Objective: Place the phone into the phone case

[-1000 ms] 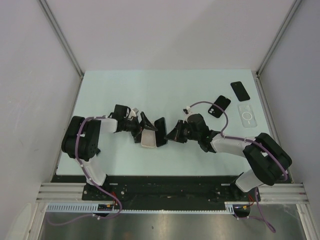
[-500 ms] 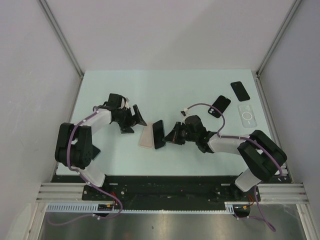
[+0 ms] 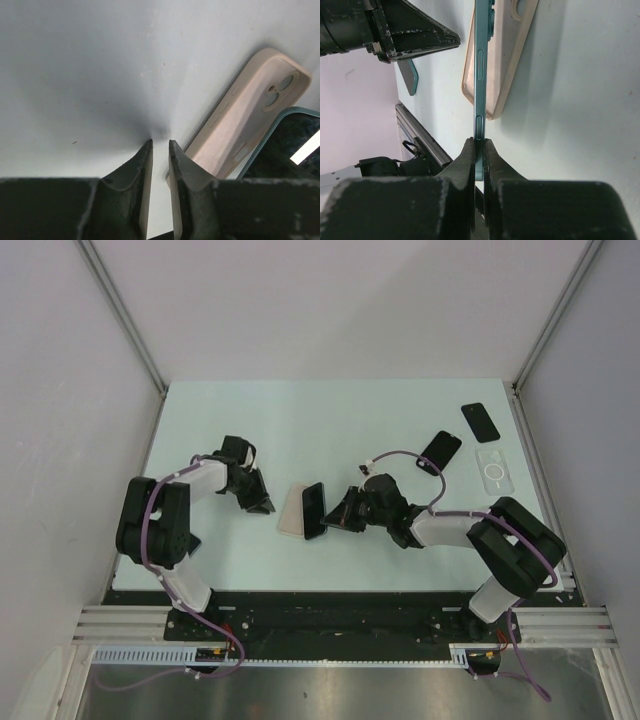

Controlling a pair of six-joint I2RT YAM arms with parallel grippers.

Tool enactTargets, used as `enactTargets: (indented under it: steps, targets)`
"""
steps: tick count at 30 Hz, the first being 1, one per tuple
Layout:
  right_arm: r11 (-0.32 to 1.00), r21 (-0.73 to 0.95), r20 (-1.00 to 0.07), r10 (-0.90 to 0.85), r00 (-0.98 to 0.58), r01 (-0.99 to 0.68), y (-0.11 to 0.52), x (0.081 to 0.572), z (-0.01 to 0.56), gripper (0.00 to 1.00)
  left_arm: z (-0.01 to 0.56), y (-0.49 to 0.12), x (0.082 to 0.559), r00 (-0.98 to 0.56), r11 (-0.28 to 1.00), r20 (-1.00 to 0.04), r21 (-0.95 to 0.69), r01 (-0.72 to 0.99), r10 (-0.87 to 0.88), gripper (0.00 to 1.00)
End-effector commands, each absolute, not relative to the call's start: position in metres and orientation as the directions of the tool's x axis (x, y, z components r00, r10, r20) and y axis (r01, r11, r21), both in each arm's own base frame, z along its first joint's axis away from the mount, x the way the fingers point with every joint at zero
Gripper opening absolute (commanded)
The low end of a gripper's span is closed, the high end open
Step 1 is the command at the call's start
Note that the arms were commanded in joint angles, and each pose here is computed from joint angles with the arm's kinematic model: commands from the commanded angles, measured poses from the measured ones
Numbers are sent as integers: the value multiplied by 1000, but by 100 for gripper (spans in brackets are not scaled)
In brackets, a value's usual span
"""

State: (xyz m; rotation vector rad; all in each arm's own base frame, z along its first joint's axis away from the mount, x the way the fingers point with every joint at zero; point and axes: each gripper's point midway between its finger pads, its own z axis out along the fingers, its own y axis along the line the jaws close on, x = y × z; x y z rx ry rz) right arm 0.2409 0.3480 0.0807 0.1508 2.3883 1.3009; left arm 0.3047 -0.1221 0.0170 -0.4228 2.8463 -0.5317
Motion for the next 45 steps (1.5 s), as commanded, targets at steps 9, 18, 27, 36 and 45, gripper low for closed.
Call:
enactTargets:
  steps: [9,18,27,36,45]
  targets:
    - [516,844,-362,348,-865,-145,354,266,108,0,-5,-172,268,-963,873,-89,-449,-188,-253,27]
    - [559,808,-397,280,-874,-188,347,267,88,0,2,-178,271,-967,891,-123,-427,-153,-225,32]
    - [562,792,-380,149,-913,-238,340,260,59,0,1,-163,295,-961,938,-170,-307,-160,-220,34]
    - [567,779,-375,77,-924,-269,348,260,46,0,-12,-158,295,-964,948,-156,-267,-171,-217,34]
    - [606,760,-342,66,-938,-234,348,257,31,0,5,-162,294,-960,938,-174,-307,-160,-220,35]
